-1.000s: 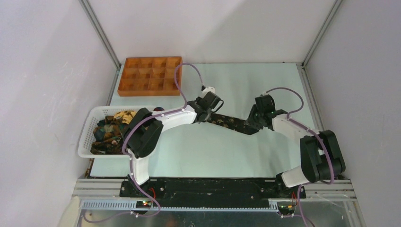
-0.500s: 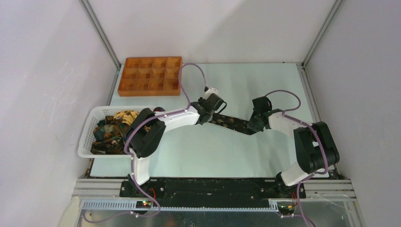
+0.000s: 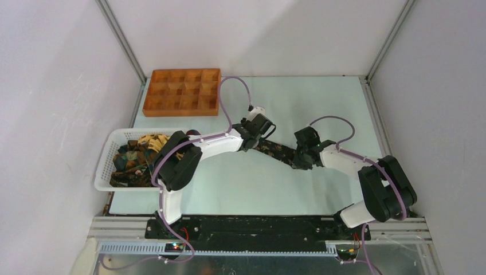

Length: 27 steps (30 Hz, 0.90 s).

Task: Roll the ties
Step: Roll the tie at the center of the board.

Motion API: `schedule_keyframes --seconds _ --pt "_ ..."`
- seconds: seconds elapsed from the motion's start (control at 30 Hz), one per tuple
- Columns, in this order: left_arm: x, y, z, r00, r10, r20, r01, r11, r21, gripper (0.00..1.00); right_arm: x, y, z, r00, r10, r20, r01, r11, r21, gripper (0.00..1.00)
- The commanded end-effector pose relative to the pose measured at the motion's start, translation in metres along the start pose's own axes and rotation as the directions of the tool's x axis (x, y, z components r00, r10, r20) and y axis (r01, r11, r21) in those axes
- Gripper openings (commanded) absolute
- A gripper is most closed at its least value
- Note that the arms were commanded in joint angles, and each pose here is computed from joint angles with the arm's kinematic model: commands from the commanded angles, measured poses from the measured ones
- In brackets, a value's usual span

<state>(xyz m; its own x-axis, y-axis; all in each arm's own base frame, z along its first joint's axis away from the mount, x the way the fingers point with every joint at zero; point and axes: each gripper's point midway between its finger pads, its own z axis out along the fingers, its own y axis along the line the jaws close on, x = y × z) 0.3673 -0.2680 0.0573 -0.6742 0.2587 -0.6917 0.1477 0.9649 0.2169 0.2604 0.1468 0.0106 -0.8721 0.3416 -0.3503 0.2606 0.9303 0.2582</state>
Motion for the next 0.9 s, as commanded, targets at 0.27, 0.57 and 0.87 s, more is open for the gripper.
schedule_keyframes --seconds 0.27,0.57,0.87 --pt "-0.015 0.004 -0.001 0.993 0.105 0.047 -0.099 0.989 -0.11 0.36 0.007 0.011 -0.031 1.0 0.023 0.008 -0.022 0.996 -0.088 0.17" --pt "-0.014 0.001 -0.003 0.966 0.251 0.064 -0.232 0.948 -0.219 0.34 -0.023 0.011 -0.056 0.993 0.069 0.1 -0.051 0.985 -0.168 0.18" --pt "-0.004 -0.018 -0.004 0.942 0.331 0.055 -0.314 0.927 -0.204 0.34 -0.036 0.001 -0.061 0.986 0.103 0.128 -0.081 0.983 -0.166 0.18"
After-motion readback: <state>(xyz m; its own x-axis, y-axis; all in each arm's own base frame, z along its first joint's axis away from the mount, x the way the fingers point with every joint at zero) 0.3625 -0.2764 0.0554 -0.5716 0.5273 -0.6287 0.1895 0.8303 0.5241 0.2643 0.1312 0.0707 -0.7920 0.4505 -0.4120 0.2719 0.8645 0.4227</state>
